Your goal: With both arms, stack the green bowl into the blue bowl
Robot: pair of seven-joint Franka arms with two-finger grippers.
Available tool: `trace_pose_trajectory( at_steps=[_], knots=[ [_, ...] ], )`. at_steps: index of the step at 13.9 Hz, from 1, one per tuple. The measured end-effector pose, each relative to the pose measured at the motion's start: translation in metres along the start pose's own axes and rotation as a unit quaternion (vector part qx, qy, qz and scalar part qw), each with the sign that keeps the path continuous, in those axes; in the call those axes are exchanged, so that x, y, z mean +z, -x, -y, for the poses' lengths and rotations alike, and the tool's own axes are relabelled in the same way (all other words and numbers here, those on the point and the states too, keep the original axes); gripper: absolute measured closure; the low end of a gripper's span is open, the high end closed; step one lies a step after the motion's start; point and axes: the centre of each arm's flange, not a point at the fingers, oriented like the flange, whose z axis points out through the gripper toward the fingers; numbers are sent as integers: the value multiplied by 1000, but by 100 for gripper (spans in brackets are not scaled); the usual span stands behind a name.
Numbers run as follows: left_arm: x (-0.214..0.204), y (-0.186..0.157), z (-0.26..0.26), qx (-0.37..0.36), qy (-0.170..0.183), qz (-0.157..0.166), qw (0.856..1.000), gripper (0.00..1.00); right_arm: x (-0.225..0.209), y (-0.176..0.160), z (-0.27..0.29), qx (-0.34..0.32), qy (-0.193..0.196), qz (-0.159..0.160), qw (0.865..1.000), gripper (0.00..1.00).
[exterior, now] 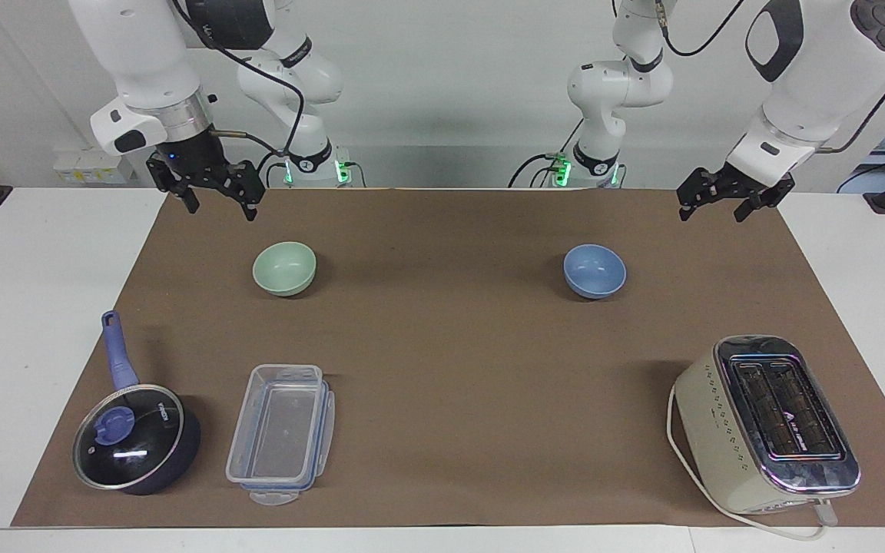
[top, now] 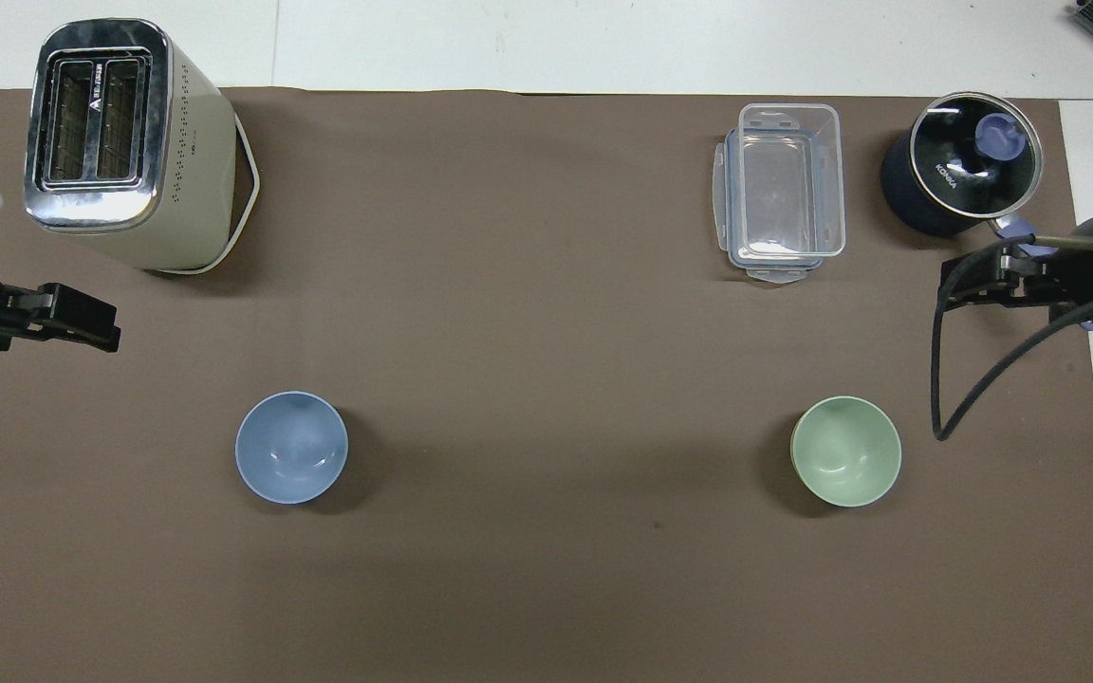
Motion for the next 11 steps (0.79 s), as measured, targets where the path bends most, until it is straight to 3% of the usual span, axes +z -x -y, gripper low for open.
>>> trace_pose_trajectory(
  at_steps=[7,11],
  knots=[
    [3,1,1,-1,0,3,1000,0,0,0,-1,1,0,0,1000,0],
    [34,9,0,-1,-2,-8,1000,0,0,-1,-4,4,0,0,1000,0]
  ],
)
